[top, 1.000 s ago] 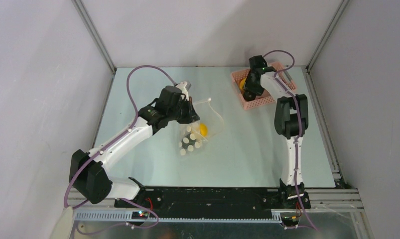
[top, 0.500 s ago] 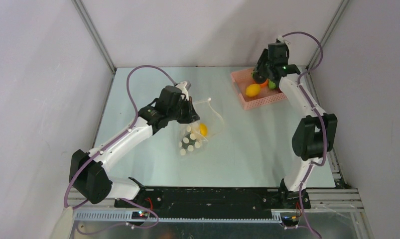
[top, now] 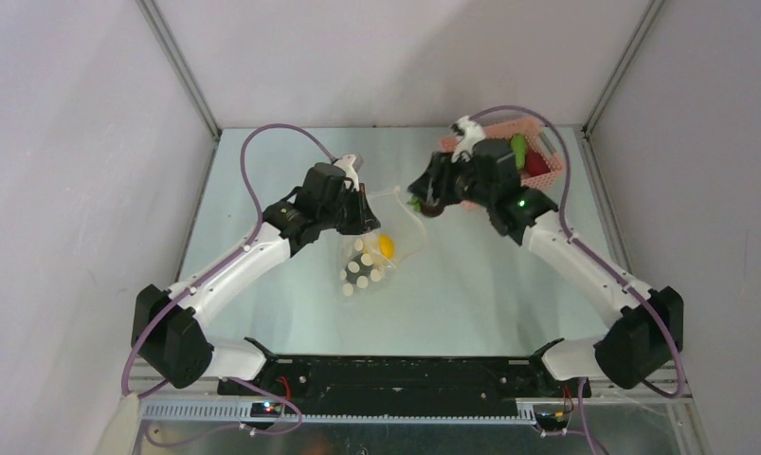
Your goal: Place the food in the zip-top bag and seal the zipper
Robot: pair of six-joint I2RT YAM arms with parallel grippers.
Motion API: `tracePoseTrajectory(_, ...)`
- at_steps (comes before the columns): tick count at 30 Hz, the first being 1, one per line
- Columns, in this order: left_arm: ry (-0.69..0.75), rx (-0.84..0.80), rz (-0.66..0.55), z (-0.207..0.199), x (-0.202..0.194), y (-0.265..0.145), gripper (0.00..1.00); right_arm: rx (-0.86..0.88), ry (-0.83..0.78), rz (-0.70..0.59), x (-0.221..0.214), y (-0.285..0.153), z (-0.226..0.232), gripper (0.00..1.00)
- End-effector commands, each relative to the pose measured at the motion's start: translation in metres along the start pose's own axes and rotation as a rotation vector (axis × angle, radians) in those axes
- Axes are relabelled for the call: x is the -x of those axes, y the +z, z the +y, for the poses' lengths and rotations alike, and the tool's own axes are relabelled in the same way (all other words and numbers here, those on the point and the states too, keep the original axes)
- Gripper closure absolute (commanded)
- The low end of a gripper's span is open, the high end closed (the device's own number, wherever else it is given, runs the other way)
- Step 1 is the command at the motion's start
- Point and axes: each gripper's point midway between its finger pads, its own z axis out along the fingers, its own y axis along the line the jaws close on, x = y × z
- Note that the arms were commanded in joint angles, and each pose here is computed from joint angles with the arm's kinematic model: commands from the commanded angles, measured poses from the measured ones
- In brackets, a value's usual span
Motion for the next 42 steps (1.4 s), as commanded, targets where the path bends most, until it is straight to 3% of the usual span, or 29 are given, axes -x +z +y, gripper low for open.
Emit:
tracePoseTrajectory(1,0.011,-0.042,-0.074,-0.018,0.024,-0.013,1.00,0.137,-0.092,-0.062,-0.009,-0.009,0.058,1.00)
tracePoseTrajectory(10,0.009,-0.035,-0.098,-0.017,0.025,-0.020,1.00,-0.016,0.008,-0.064,-0.042,0.031,0.059,0.97)
tracePoseTrajectory(25,0.007,-0.157,-0.107,-0.042,0.030,-0.026,1.00,-0.186,0.136,-0.039,-0.067,0.078,0.059,0.80)
tracePoseTrajectory(33,0.022,-0.203,-0.116,-0.052,0.028,-0.034,1.00,-0.228,0.176,-0.021,-0.070,0.096,0.058,0.50)
tracePoseTrajectory(42,0.017,-0.161,-0.133,-0.044,0.031,-0.032,1.00,-0.193,0.099,0.012,-0.064,0.066,0.071,0.26)
